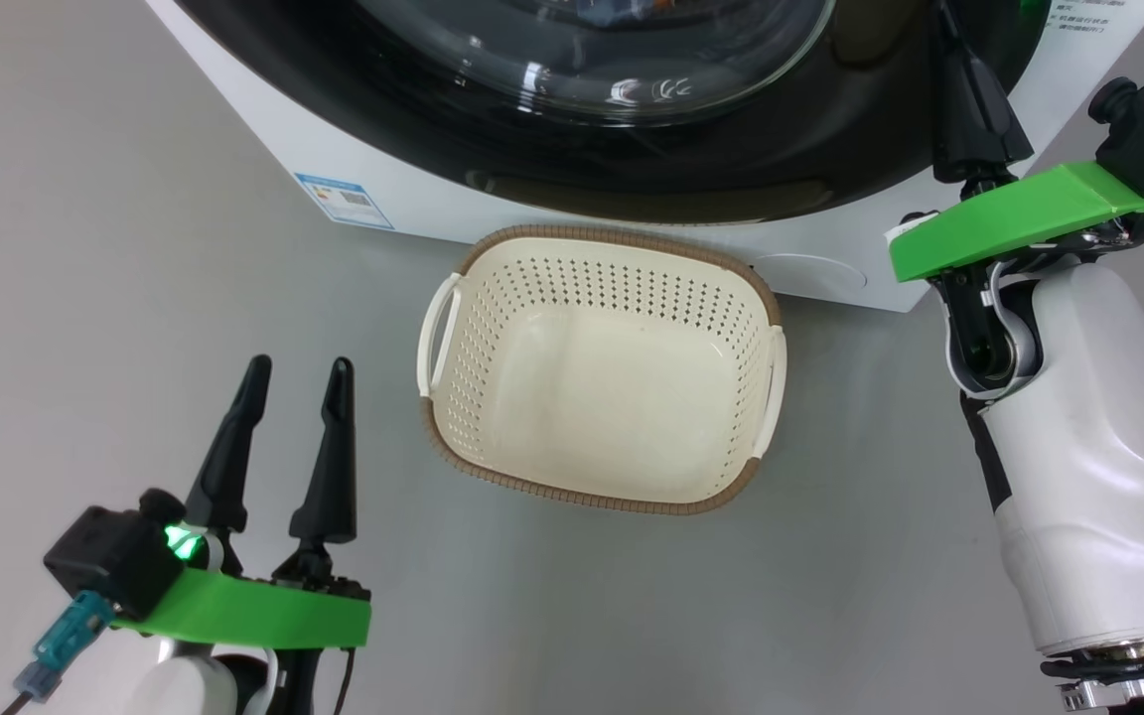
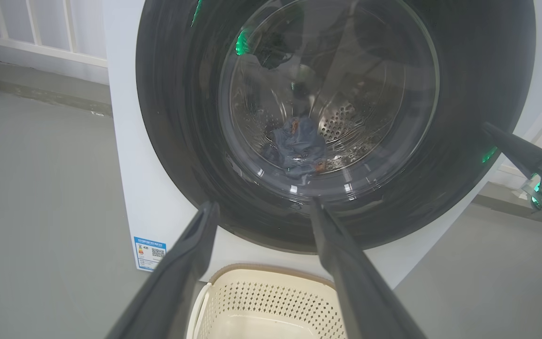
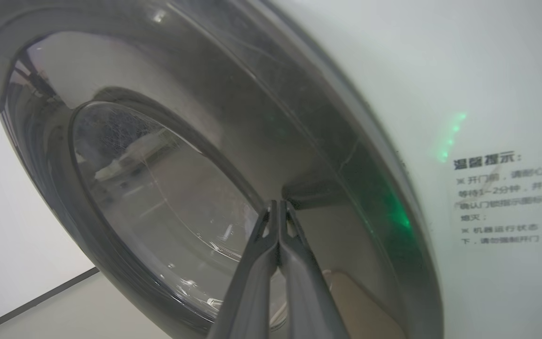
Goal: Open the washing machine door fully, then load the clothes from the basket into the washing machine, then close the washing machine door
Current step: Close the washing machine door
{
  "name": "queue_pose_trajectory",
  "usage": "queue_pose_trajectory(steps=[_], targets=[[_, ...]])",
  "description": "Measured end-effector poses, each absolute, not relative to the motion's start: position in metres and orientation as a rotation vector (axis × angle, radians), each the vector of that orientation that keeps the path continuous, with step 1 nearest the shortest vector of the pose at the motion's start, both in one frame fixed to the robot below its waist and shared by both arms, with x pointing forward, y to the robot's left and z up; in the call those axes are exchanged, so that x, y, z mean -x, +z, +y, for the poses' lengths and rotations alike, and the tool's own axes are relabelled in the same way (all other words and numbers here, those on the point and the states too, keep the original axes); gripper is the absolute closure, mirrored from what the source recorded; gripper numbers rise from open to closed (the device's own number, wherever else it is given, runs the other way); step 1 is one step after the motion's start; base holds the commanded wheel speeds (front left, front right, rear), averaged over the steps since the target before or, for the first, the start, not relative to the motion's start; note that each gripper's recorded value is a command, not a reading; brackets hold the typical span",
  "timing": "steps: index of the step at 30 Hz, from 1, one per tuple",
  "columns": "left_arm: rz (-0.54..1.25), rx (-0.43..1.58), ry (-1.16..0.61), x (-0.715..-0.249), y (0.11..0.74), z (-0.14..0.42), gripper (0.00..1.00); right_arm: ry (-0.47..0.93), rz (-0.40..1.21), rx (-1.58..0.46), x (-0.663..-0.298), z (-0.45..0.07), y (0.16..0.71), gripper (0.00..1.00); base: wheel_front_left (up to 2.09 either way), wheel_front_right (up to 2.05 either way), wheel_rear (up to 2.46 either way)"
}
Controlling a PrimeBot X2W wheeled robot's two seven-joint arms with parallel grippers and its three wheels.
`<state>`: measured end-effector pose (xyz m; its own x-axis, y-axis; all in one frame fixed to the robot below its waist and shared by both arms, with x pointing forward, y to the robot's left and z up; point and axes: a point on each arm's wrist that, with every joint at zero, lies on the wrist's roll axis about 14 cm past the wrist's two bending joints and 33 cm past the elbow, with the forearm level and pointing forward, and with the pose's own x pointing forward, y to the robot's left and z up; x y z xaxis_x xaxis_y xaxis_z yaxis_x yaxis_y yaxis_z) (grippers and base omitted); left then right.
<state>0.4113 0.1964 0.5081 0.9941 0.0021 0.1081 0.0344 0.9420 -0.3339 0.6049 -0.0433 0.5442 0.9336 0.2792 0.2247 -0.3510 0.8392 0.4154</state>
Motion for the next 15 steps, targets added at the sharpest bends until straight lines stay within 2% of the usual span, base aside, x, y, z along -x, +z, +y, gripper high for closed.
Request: queue_pose_trajectory(steps=[5,8,10,12,13,15], targets=[[-0.111,0.342,-0.011,-0.41,0.509,0.198,0.0,0.364,-0.168,-0.454,-0.601,-0.036,0.55,1.0,0.0,0.0,0.0],[-0.109,0.341,-0.004,-0.408,0.509,0.201,0.0,0.384,-0.171,-0.439,-0.592,-0.032,0.554,0.87,0.0,0.0,0.0],[-0.107,0.338,0.002,-0.405,0.509,0.203,0.0,0.388,-0.157,-0.434,-0.582,-0.033,0.549,0.73,0.0,0.0,0.0],[-0.104,0.335,0.009,-0.402,0.508,0.207,0.0,0.387,-0.132,-0.432,-0.57,-0.034,0.54,0.38,0.0,0.0,0.0],[-0.101,0.329,0.015,-0.397,0.508,0.209,0.0,0.382,-0.106,-0.424,-0.558,-0.037,0.531,0.02,0.0,0.0,0.0],[-0.091,0.327,0.021,-0.391,0.506,0.212,0.0,0.379,-0.082,-0.414,-0.547,-0.04,0.524,0.0,0.0,0.0,0.0]])
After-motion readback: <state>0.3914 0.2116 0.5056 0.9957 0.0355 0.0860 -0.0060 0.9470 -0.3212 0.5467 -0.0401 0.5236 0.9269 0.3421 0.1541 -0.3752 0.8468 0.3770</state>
